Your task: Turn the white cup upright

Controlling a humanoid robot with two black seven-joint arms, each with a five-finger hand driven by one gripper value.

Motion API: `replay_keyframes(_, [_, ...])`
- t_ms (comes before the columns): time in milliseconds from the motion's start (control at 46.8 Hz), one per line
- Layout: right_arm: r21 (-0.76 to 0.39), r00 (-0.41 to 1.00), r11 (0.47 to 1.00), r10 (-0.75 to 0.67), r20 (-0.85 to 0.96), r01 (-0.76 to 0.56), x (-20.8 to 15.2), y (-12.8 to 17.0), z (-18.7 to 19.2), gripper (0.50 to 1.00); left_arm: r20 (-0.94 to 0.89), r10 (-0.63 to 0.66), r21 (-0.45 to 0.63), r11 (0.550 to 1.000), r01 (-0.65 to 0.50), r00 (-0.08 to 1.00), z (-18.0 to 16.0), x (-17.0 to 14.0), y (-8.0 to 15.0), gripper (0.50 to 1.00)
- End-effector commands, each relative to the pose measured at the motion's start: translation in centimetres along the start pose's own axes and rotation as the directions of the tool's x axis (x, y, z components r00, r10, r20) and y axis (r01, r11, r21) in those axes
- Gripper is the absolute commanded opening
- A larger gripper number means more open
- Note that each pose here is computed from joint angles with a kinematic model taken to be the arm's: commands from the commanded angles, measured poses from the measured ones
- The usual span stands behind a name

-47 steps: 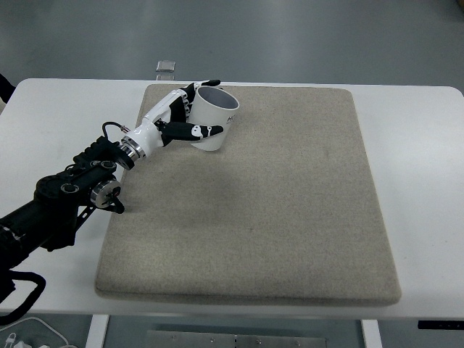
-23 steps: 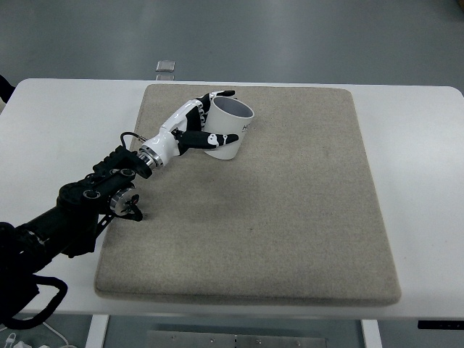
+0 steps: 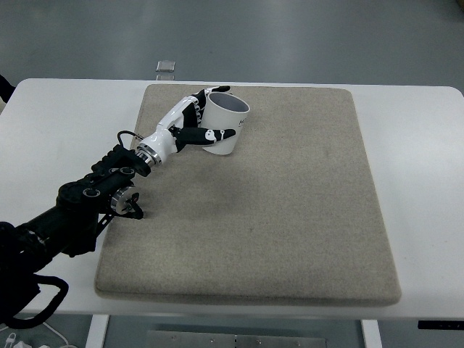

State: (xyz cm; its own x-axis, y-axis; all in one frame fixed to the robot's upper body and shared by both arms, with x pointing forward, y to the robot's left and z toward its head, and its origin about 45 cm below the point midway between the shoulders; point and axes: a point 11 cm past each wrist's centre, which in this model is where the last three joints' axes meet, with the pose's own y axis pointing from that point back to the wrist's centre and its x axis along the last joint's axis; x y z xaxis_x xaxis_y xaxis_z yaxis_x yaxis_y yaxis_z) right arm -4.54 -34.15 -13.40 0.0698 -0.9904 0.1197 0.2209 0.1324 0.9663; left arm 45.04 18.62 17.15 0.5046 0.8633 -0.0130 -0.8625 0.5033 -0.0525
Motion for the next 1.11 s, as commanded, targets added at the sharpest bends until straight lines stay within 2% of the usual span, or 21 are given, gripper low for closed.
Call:
replay_keyframes(0, [0.0,1.0,1.0,0.0,0.0,0.0,0.0,0.0,0.0,0.93,-0.001,0.001,0.0,1.0,-0.001,1.0,0.0,0.1,0.0,0.96])
replay_keyframes(705, [-0.001,1.0,1.0,0.002,0.002,-0.002,0.0,0.0,0.1,0.93,-0.003,0.001,-0.008,1.0,-0.001,1.0,0.3,0.1,-0.2,0.96])
replay_keyframes(1089, [0.0,1.0,1.0,0.003,0.002,-0.003,0.0,0.0,0.0,0.93,-0.023,0.012,-0.045,0.999,-0.013,1.0,1.6,0.4,-0.7,0.962])
